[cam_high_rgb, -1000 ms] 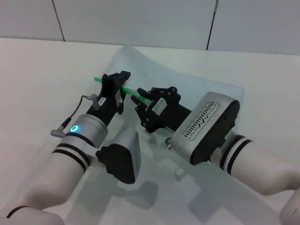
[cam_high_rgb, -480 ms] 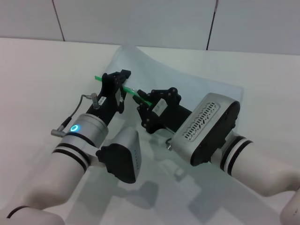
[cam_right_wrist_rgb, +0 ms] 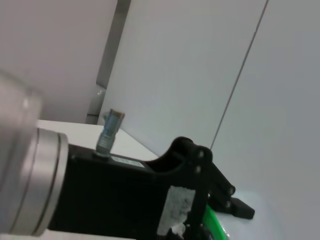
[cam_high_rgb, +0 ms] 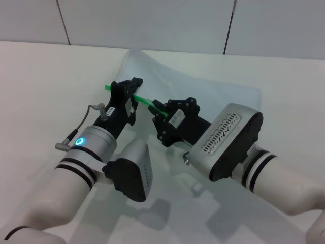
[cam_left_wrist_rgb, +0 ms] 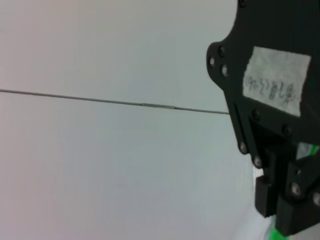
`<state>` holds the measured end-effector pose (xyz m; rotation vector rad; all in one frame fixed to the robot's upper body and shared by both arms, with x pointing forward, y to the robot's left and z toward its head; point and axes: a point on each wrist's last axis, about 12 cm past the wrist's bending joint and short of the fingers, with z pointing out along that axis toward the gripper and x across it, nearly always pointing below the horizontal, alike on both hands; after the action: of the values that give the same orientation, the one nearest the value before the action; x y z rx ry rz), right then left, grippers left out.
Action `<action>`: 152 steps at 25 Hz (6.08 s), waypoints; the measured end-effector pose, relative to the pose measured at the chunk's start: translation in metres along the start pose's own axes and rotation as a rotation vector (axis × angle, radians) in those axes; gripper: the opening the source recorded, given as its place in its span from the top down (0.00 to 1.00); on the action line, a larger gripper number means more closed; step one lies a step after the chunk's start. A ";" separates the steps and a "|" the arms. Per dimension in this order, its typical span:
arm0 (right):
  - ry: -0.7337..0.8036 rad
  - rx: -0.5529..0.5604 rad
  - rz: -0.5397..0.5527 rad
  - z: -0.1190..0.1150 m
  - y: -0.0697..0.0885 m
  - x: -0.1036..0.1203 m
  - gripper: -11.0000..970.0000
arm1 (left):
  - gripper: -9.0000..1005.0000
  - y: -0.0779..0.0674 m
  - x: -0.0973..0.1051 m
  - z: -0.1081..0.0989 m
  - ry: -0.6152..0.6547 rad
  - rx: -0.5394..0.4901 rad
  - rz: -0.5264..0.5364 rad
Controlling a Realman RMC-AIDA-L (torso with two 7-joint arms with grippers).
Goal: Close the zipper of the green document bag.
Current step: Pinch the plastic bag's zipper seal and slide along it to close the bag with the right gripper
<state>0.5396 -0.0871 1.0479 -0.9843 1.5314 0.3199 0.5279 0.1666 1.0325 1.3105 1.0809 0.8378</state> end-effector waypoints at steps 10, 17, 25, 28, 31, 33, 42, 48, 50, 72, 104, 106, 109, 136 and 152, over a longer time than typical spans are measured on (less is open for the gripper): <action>0.018 0.016 0.008 -0.003 -0.003 0.007 0.90 | 0.92 0.000 0.001 -0.001 -0.003 0.000 0.000; 0.022 0.018 0.011 -0.005 -0.003 0.008 0.90 | 0.92 0.000 0.000 -0.001 -0.009 -0.001 -0.002; 0.032 0.029 0.016 -0.007 -0.005 0.012 0.90 | 0.92 0.000 0.000 -0.001 -0.010 0.000 -0.010; 0.042 0.045 0.024 -0.009 -0.007 0.016 0.90 | 0.92 -0.001 0.000 -0.001 -0.011 0.001 -0.009; 0.049 0.060 0.033 -0.012 -0.010 0.019 0.90 | 0.92 -0.001 0.000 -0.001 -0.012 0.005 -0.008; 0.053 0.067 0.036 -0.013 -0.011 0.020 0.90 | 0.92 -0.001 0.000 -0.001 -0.012 0.007 -0.007; 0.063 0.077 0.043 -0.017 -0.012 0.024 0.90 | 0.92 -0.003 0.001 -0.001 -0.012 0.020 -0.006; 0.069 0.096 0.053 -0.020 -0.015 0.027 0.90 | 0.91 -0.005 0.001 -0.002 -0.013 0.035 -0.005; 0.073 0.102 0.056 -0.022 -0.017 0.029 0.90 | 0.91 -0.005 0.001 -0.002 -0.011 0.037 -0.005; 0.122 0.195 0.080 -0.037 -0.034 0.046 0.90 | 0.91 -0.006 0.002 -0.003 -0.009 0.042 -0.003; 0.192 0.327 0.120 -0.056 -0.058 0.069 0.90 | 0.90 -0.007 0.002 -0.004 -0.008 0.043 0.004; 0.198 0.336 0.122 -0.057 -0.059 0.071 0.90 | 0.90 -0.007 0.002 -0.004 -0.008 0.043 0.004; 0.206 0.348 0.124 -0.059 -0.062 0.074 0.90 | 0.90 -0.007 0.002 -0.004 -0.009 0.045 0.004; 0.265 0.421 0.137 -0.071 -0.073 0.091 0.90 | 0.89 -0.008 0.001 -0.004 -0.021 0.056 0.011; 0.258 0.437 0.145 -0.071 -0.072 0.091 0.90 | 0.89 -0.008 0.002 -0.007 -0.031 0.038 0.025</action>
<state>0.5523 -0.2156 1.0052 -0.5852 1.8135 -0.0482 0.5207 0.1699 1.0243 1.3675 1.0624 0.8163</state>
